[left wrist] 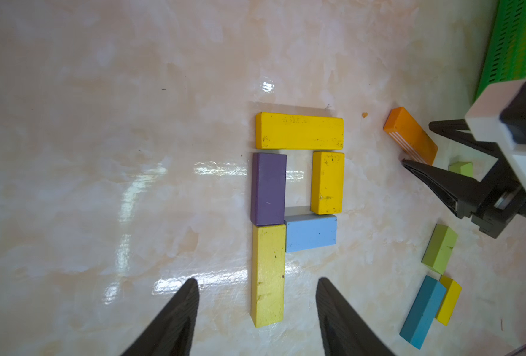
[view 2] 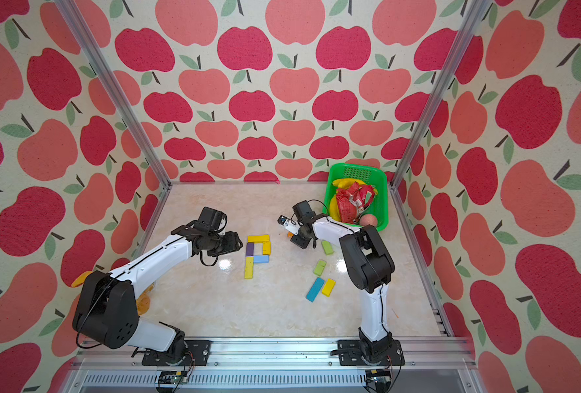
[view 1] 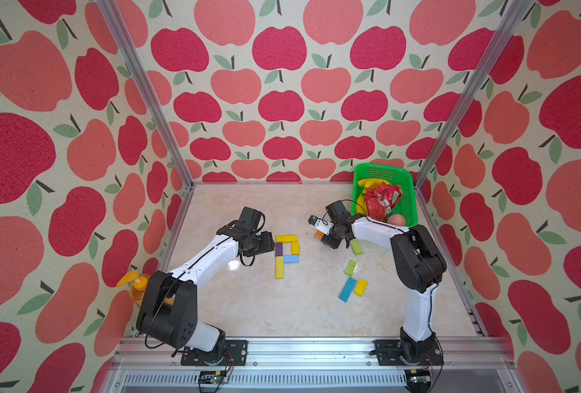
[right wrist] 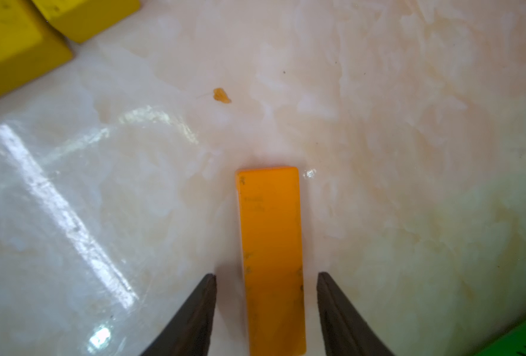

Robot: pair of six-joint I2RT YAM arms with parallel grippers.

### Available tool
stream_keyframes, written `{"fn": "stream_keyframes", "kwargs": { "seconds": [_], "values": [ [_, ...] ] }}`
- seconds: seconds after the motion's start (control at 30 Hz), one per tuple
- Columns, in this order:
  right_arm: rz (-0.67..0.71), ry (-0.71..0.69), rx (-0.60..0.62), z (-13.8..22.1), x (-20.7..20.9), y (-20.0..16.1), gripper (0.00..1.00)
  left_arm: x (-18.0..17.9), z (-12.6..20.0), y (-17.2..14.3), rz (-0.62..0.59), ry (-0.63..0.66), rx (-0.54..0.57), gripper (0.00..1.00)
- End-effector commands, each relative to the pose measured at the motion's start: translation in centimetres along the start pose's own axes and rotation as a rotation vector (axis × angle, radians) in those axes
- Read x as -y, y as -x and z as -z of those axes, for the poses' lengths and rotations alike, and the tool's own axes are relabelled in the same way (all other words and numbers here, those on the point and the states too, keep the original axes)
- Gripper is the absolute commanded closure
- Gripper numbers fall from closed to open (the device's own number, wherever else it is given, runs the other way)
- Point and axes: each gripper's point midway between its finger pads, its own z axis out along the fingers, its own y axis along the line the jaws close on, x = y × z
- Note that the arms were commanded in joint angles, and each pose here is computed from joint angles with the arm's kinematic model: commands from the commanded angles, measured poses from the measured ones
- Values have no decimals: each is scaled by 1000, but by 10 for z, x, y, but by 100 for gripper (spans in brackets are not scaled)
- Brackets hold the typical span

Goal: Assemble the letter p with building blocks
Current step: Move the building block to the center of the board, then adjust the building block at the center of the board.

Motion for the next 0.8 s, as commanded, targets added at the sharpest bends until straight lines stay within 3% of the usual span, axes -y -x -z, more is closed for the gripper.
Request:
{"fn": "stream_keyframes", "kwargs": {
  "seconds": [0.0, 0.2, 0.37, 0.4, 0.53, 0.6, 0.77],
  "values": [
    [-297, 8, 234, 56, 23, 39, 12, 31, -6, 18, -38, -104, -7, 36],
    [-740, 120, 90, 61, 24, 2, 19, 83, -30, 33, -147, -146, -64, 40],
    [-998, 188, -38, 47, 1, -30, 30, 101, -64, 40, -153, -132, -149, 54],
    [-1036, 187, -70, 44, -3, -38, 37, 103, -70, 42, -148, -131, -154, 57],
    [-1132, 282, -82, 35, -18, -45, 81, 115, -88, 46, -157, -122, -180, 68],
    [-1153, 304, -87, 33, -21, -48, 99, 121, -98, 45, -164, -119, -201, 73],
    [-1174, 333, -132, 25, -28, -53, 100, 129, -124, 39, -162, -85, -258, 84]
  ]
}}
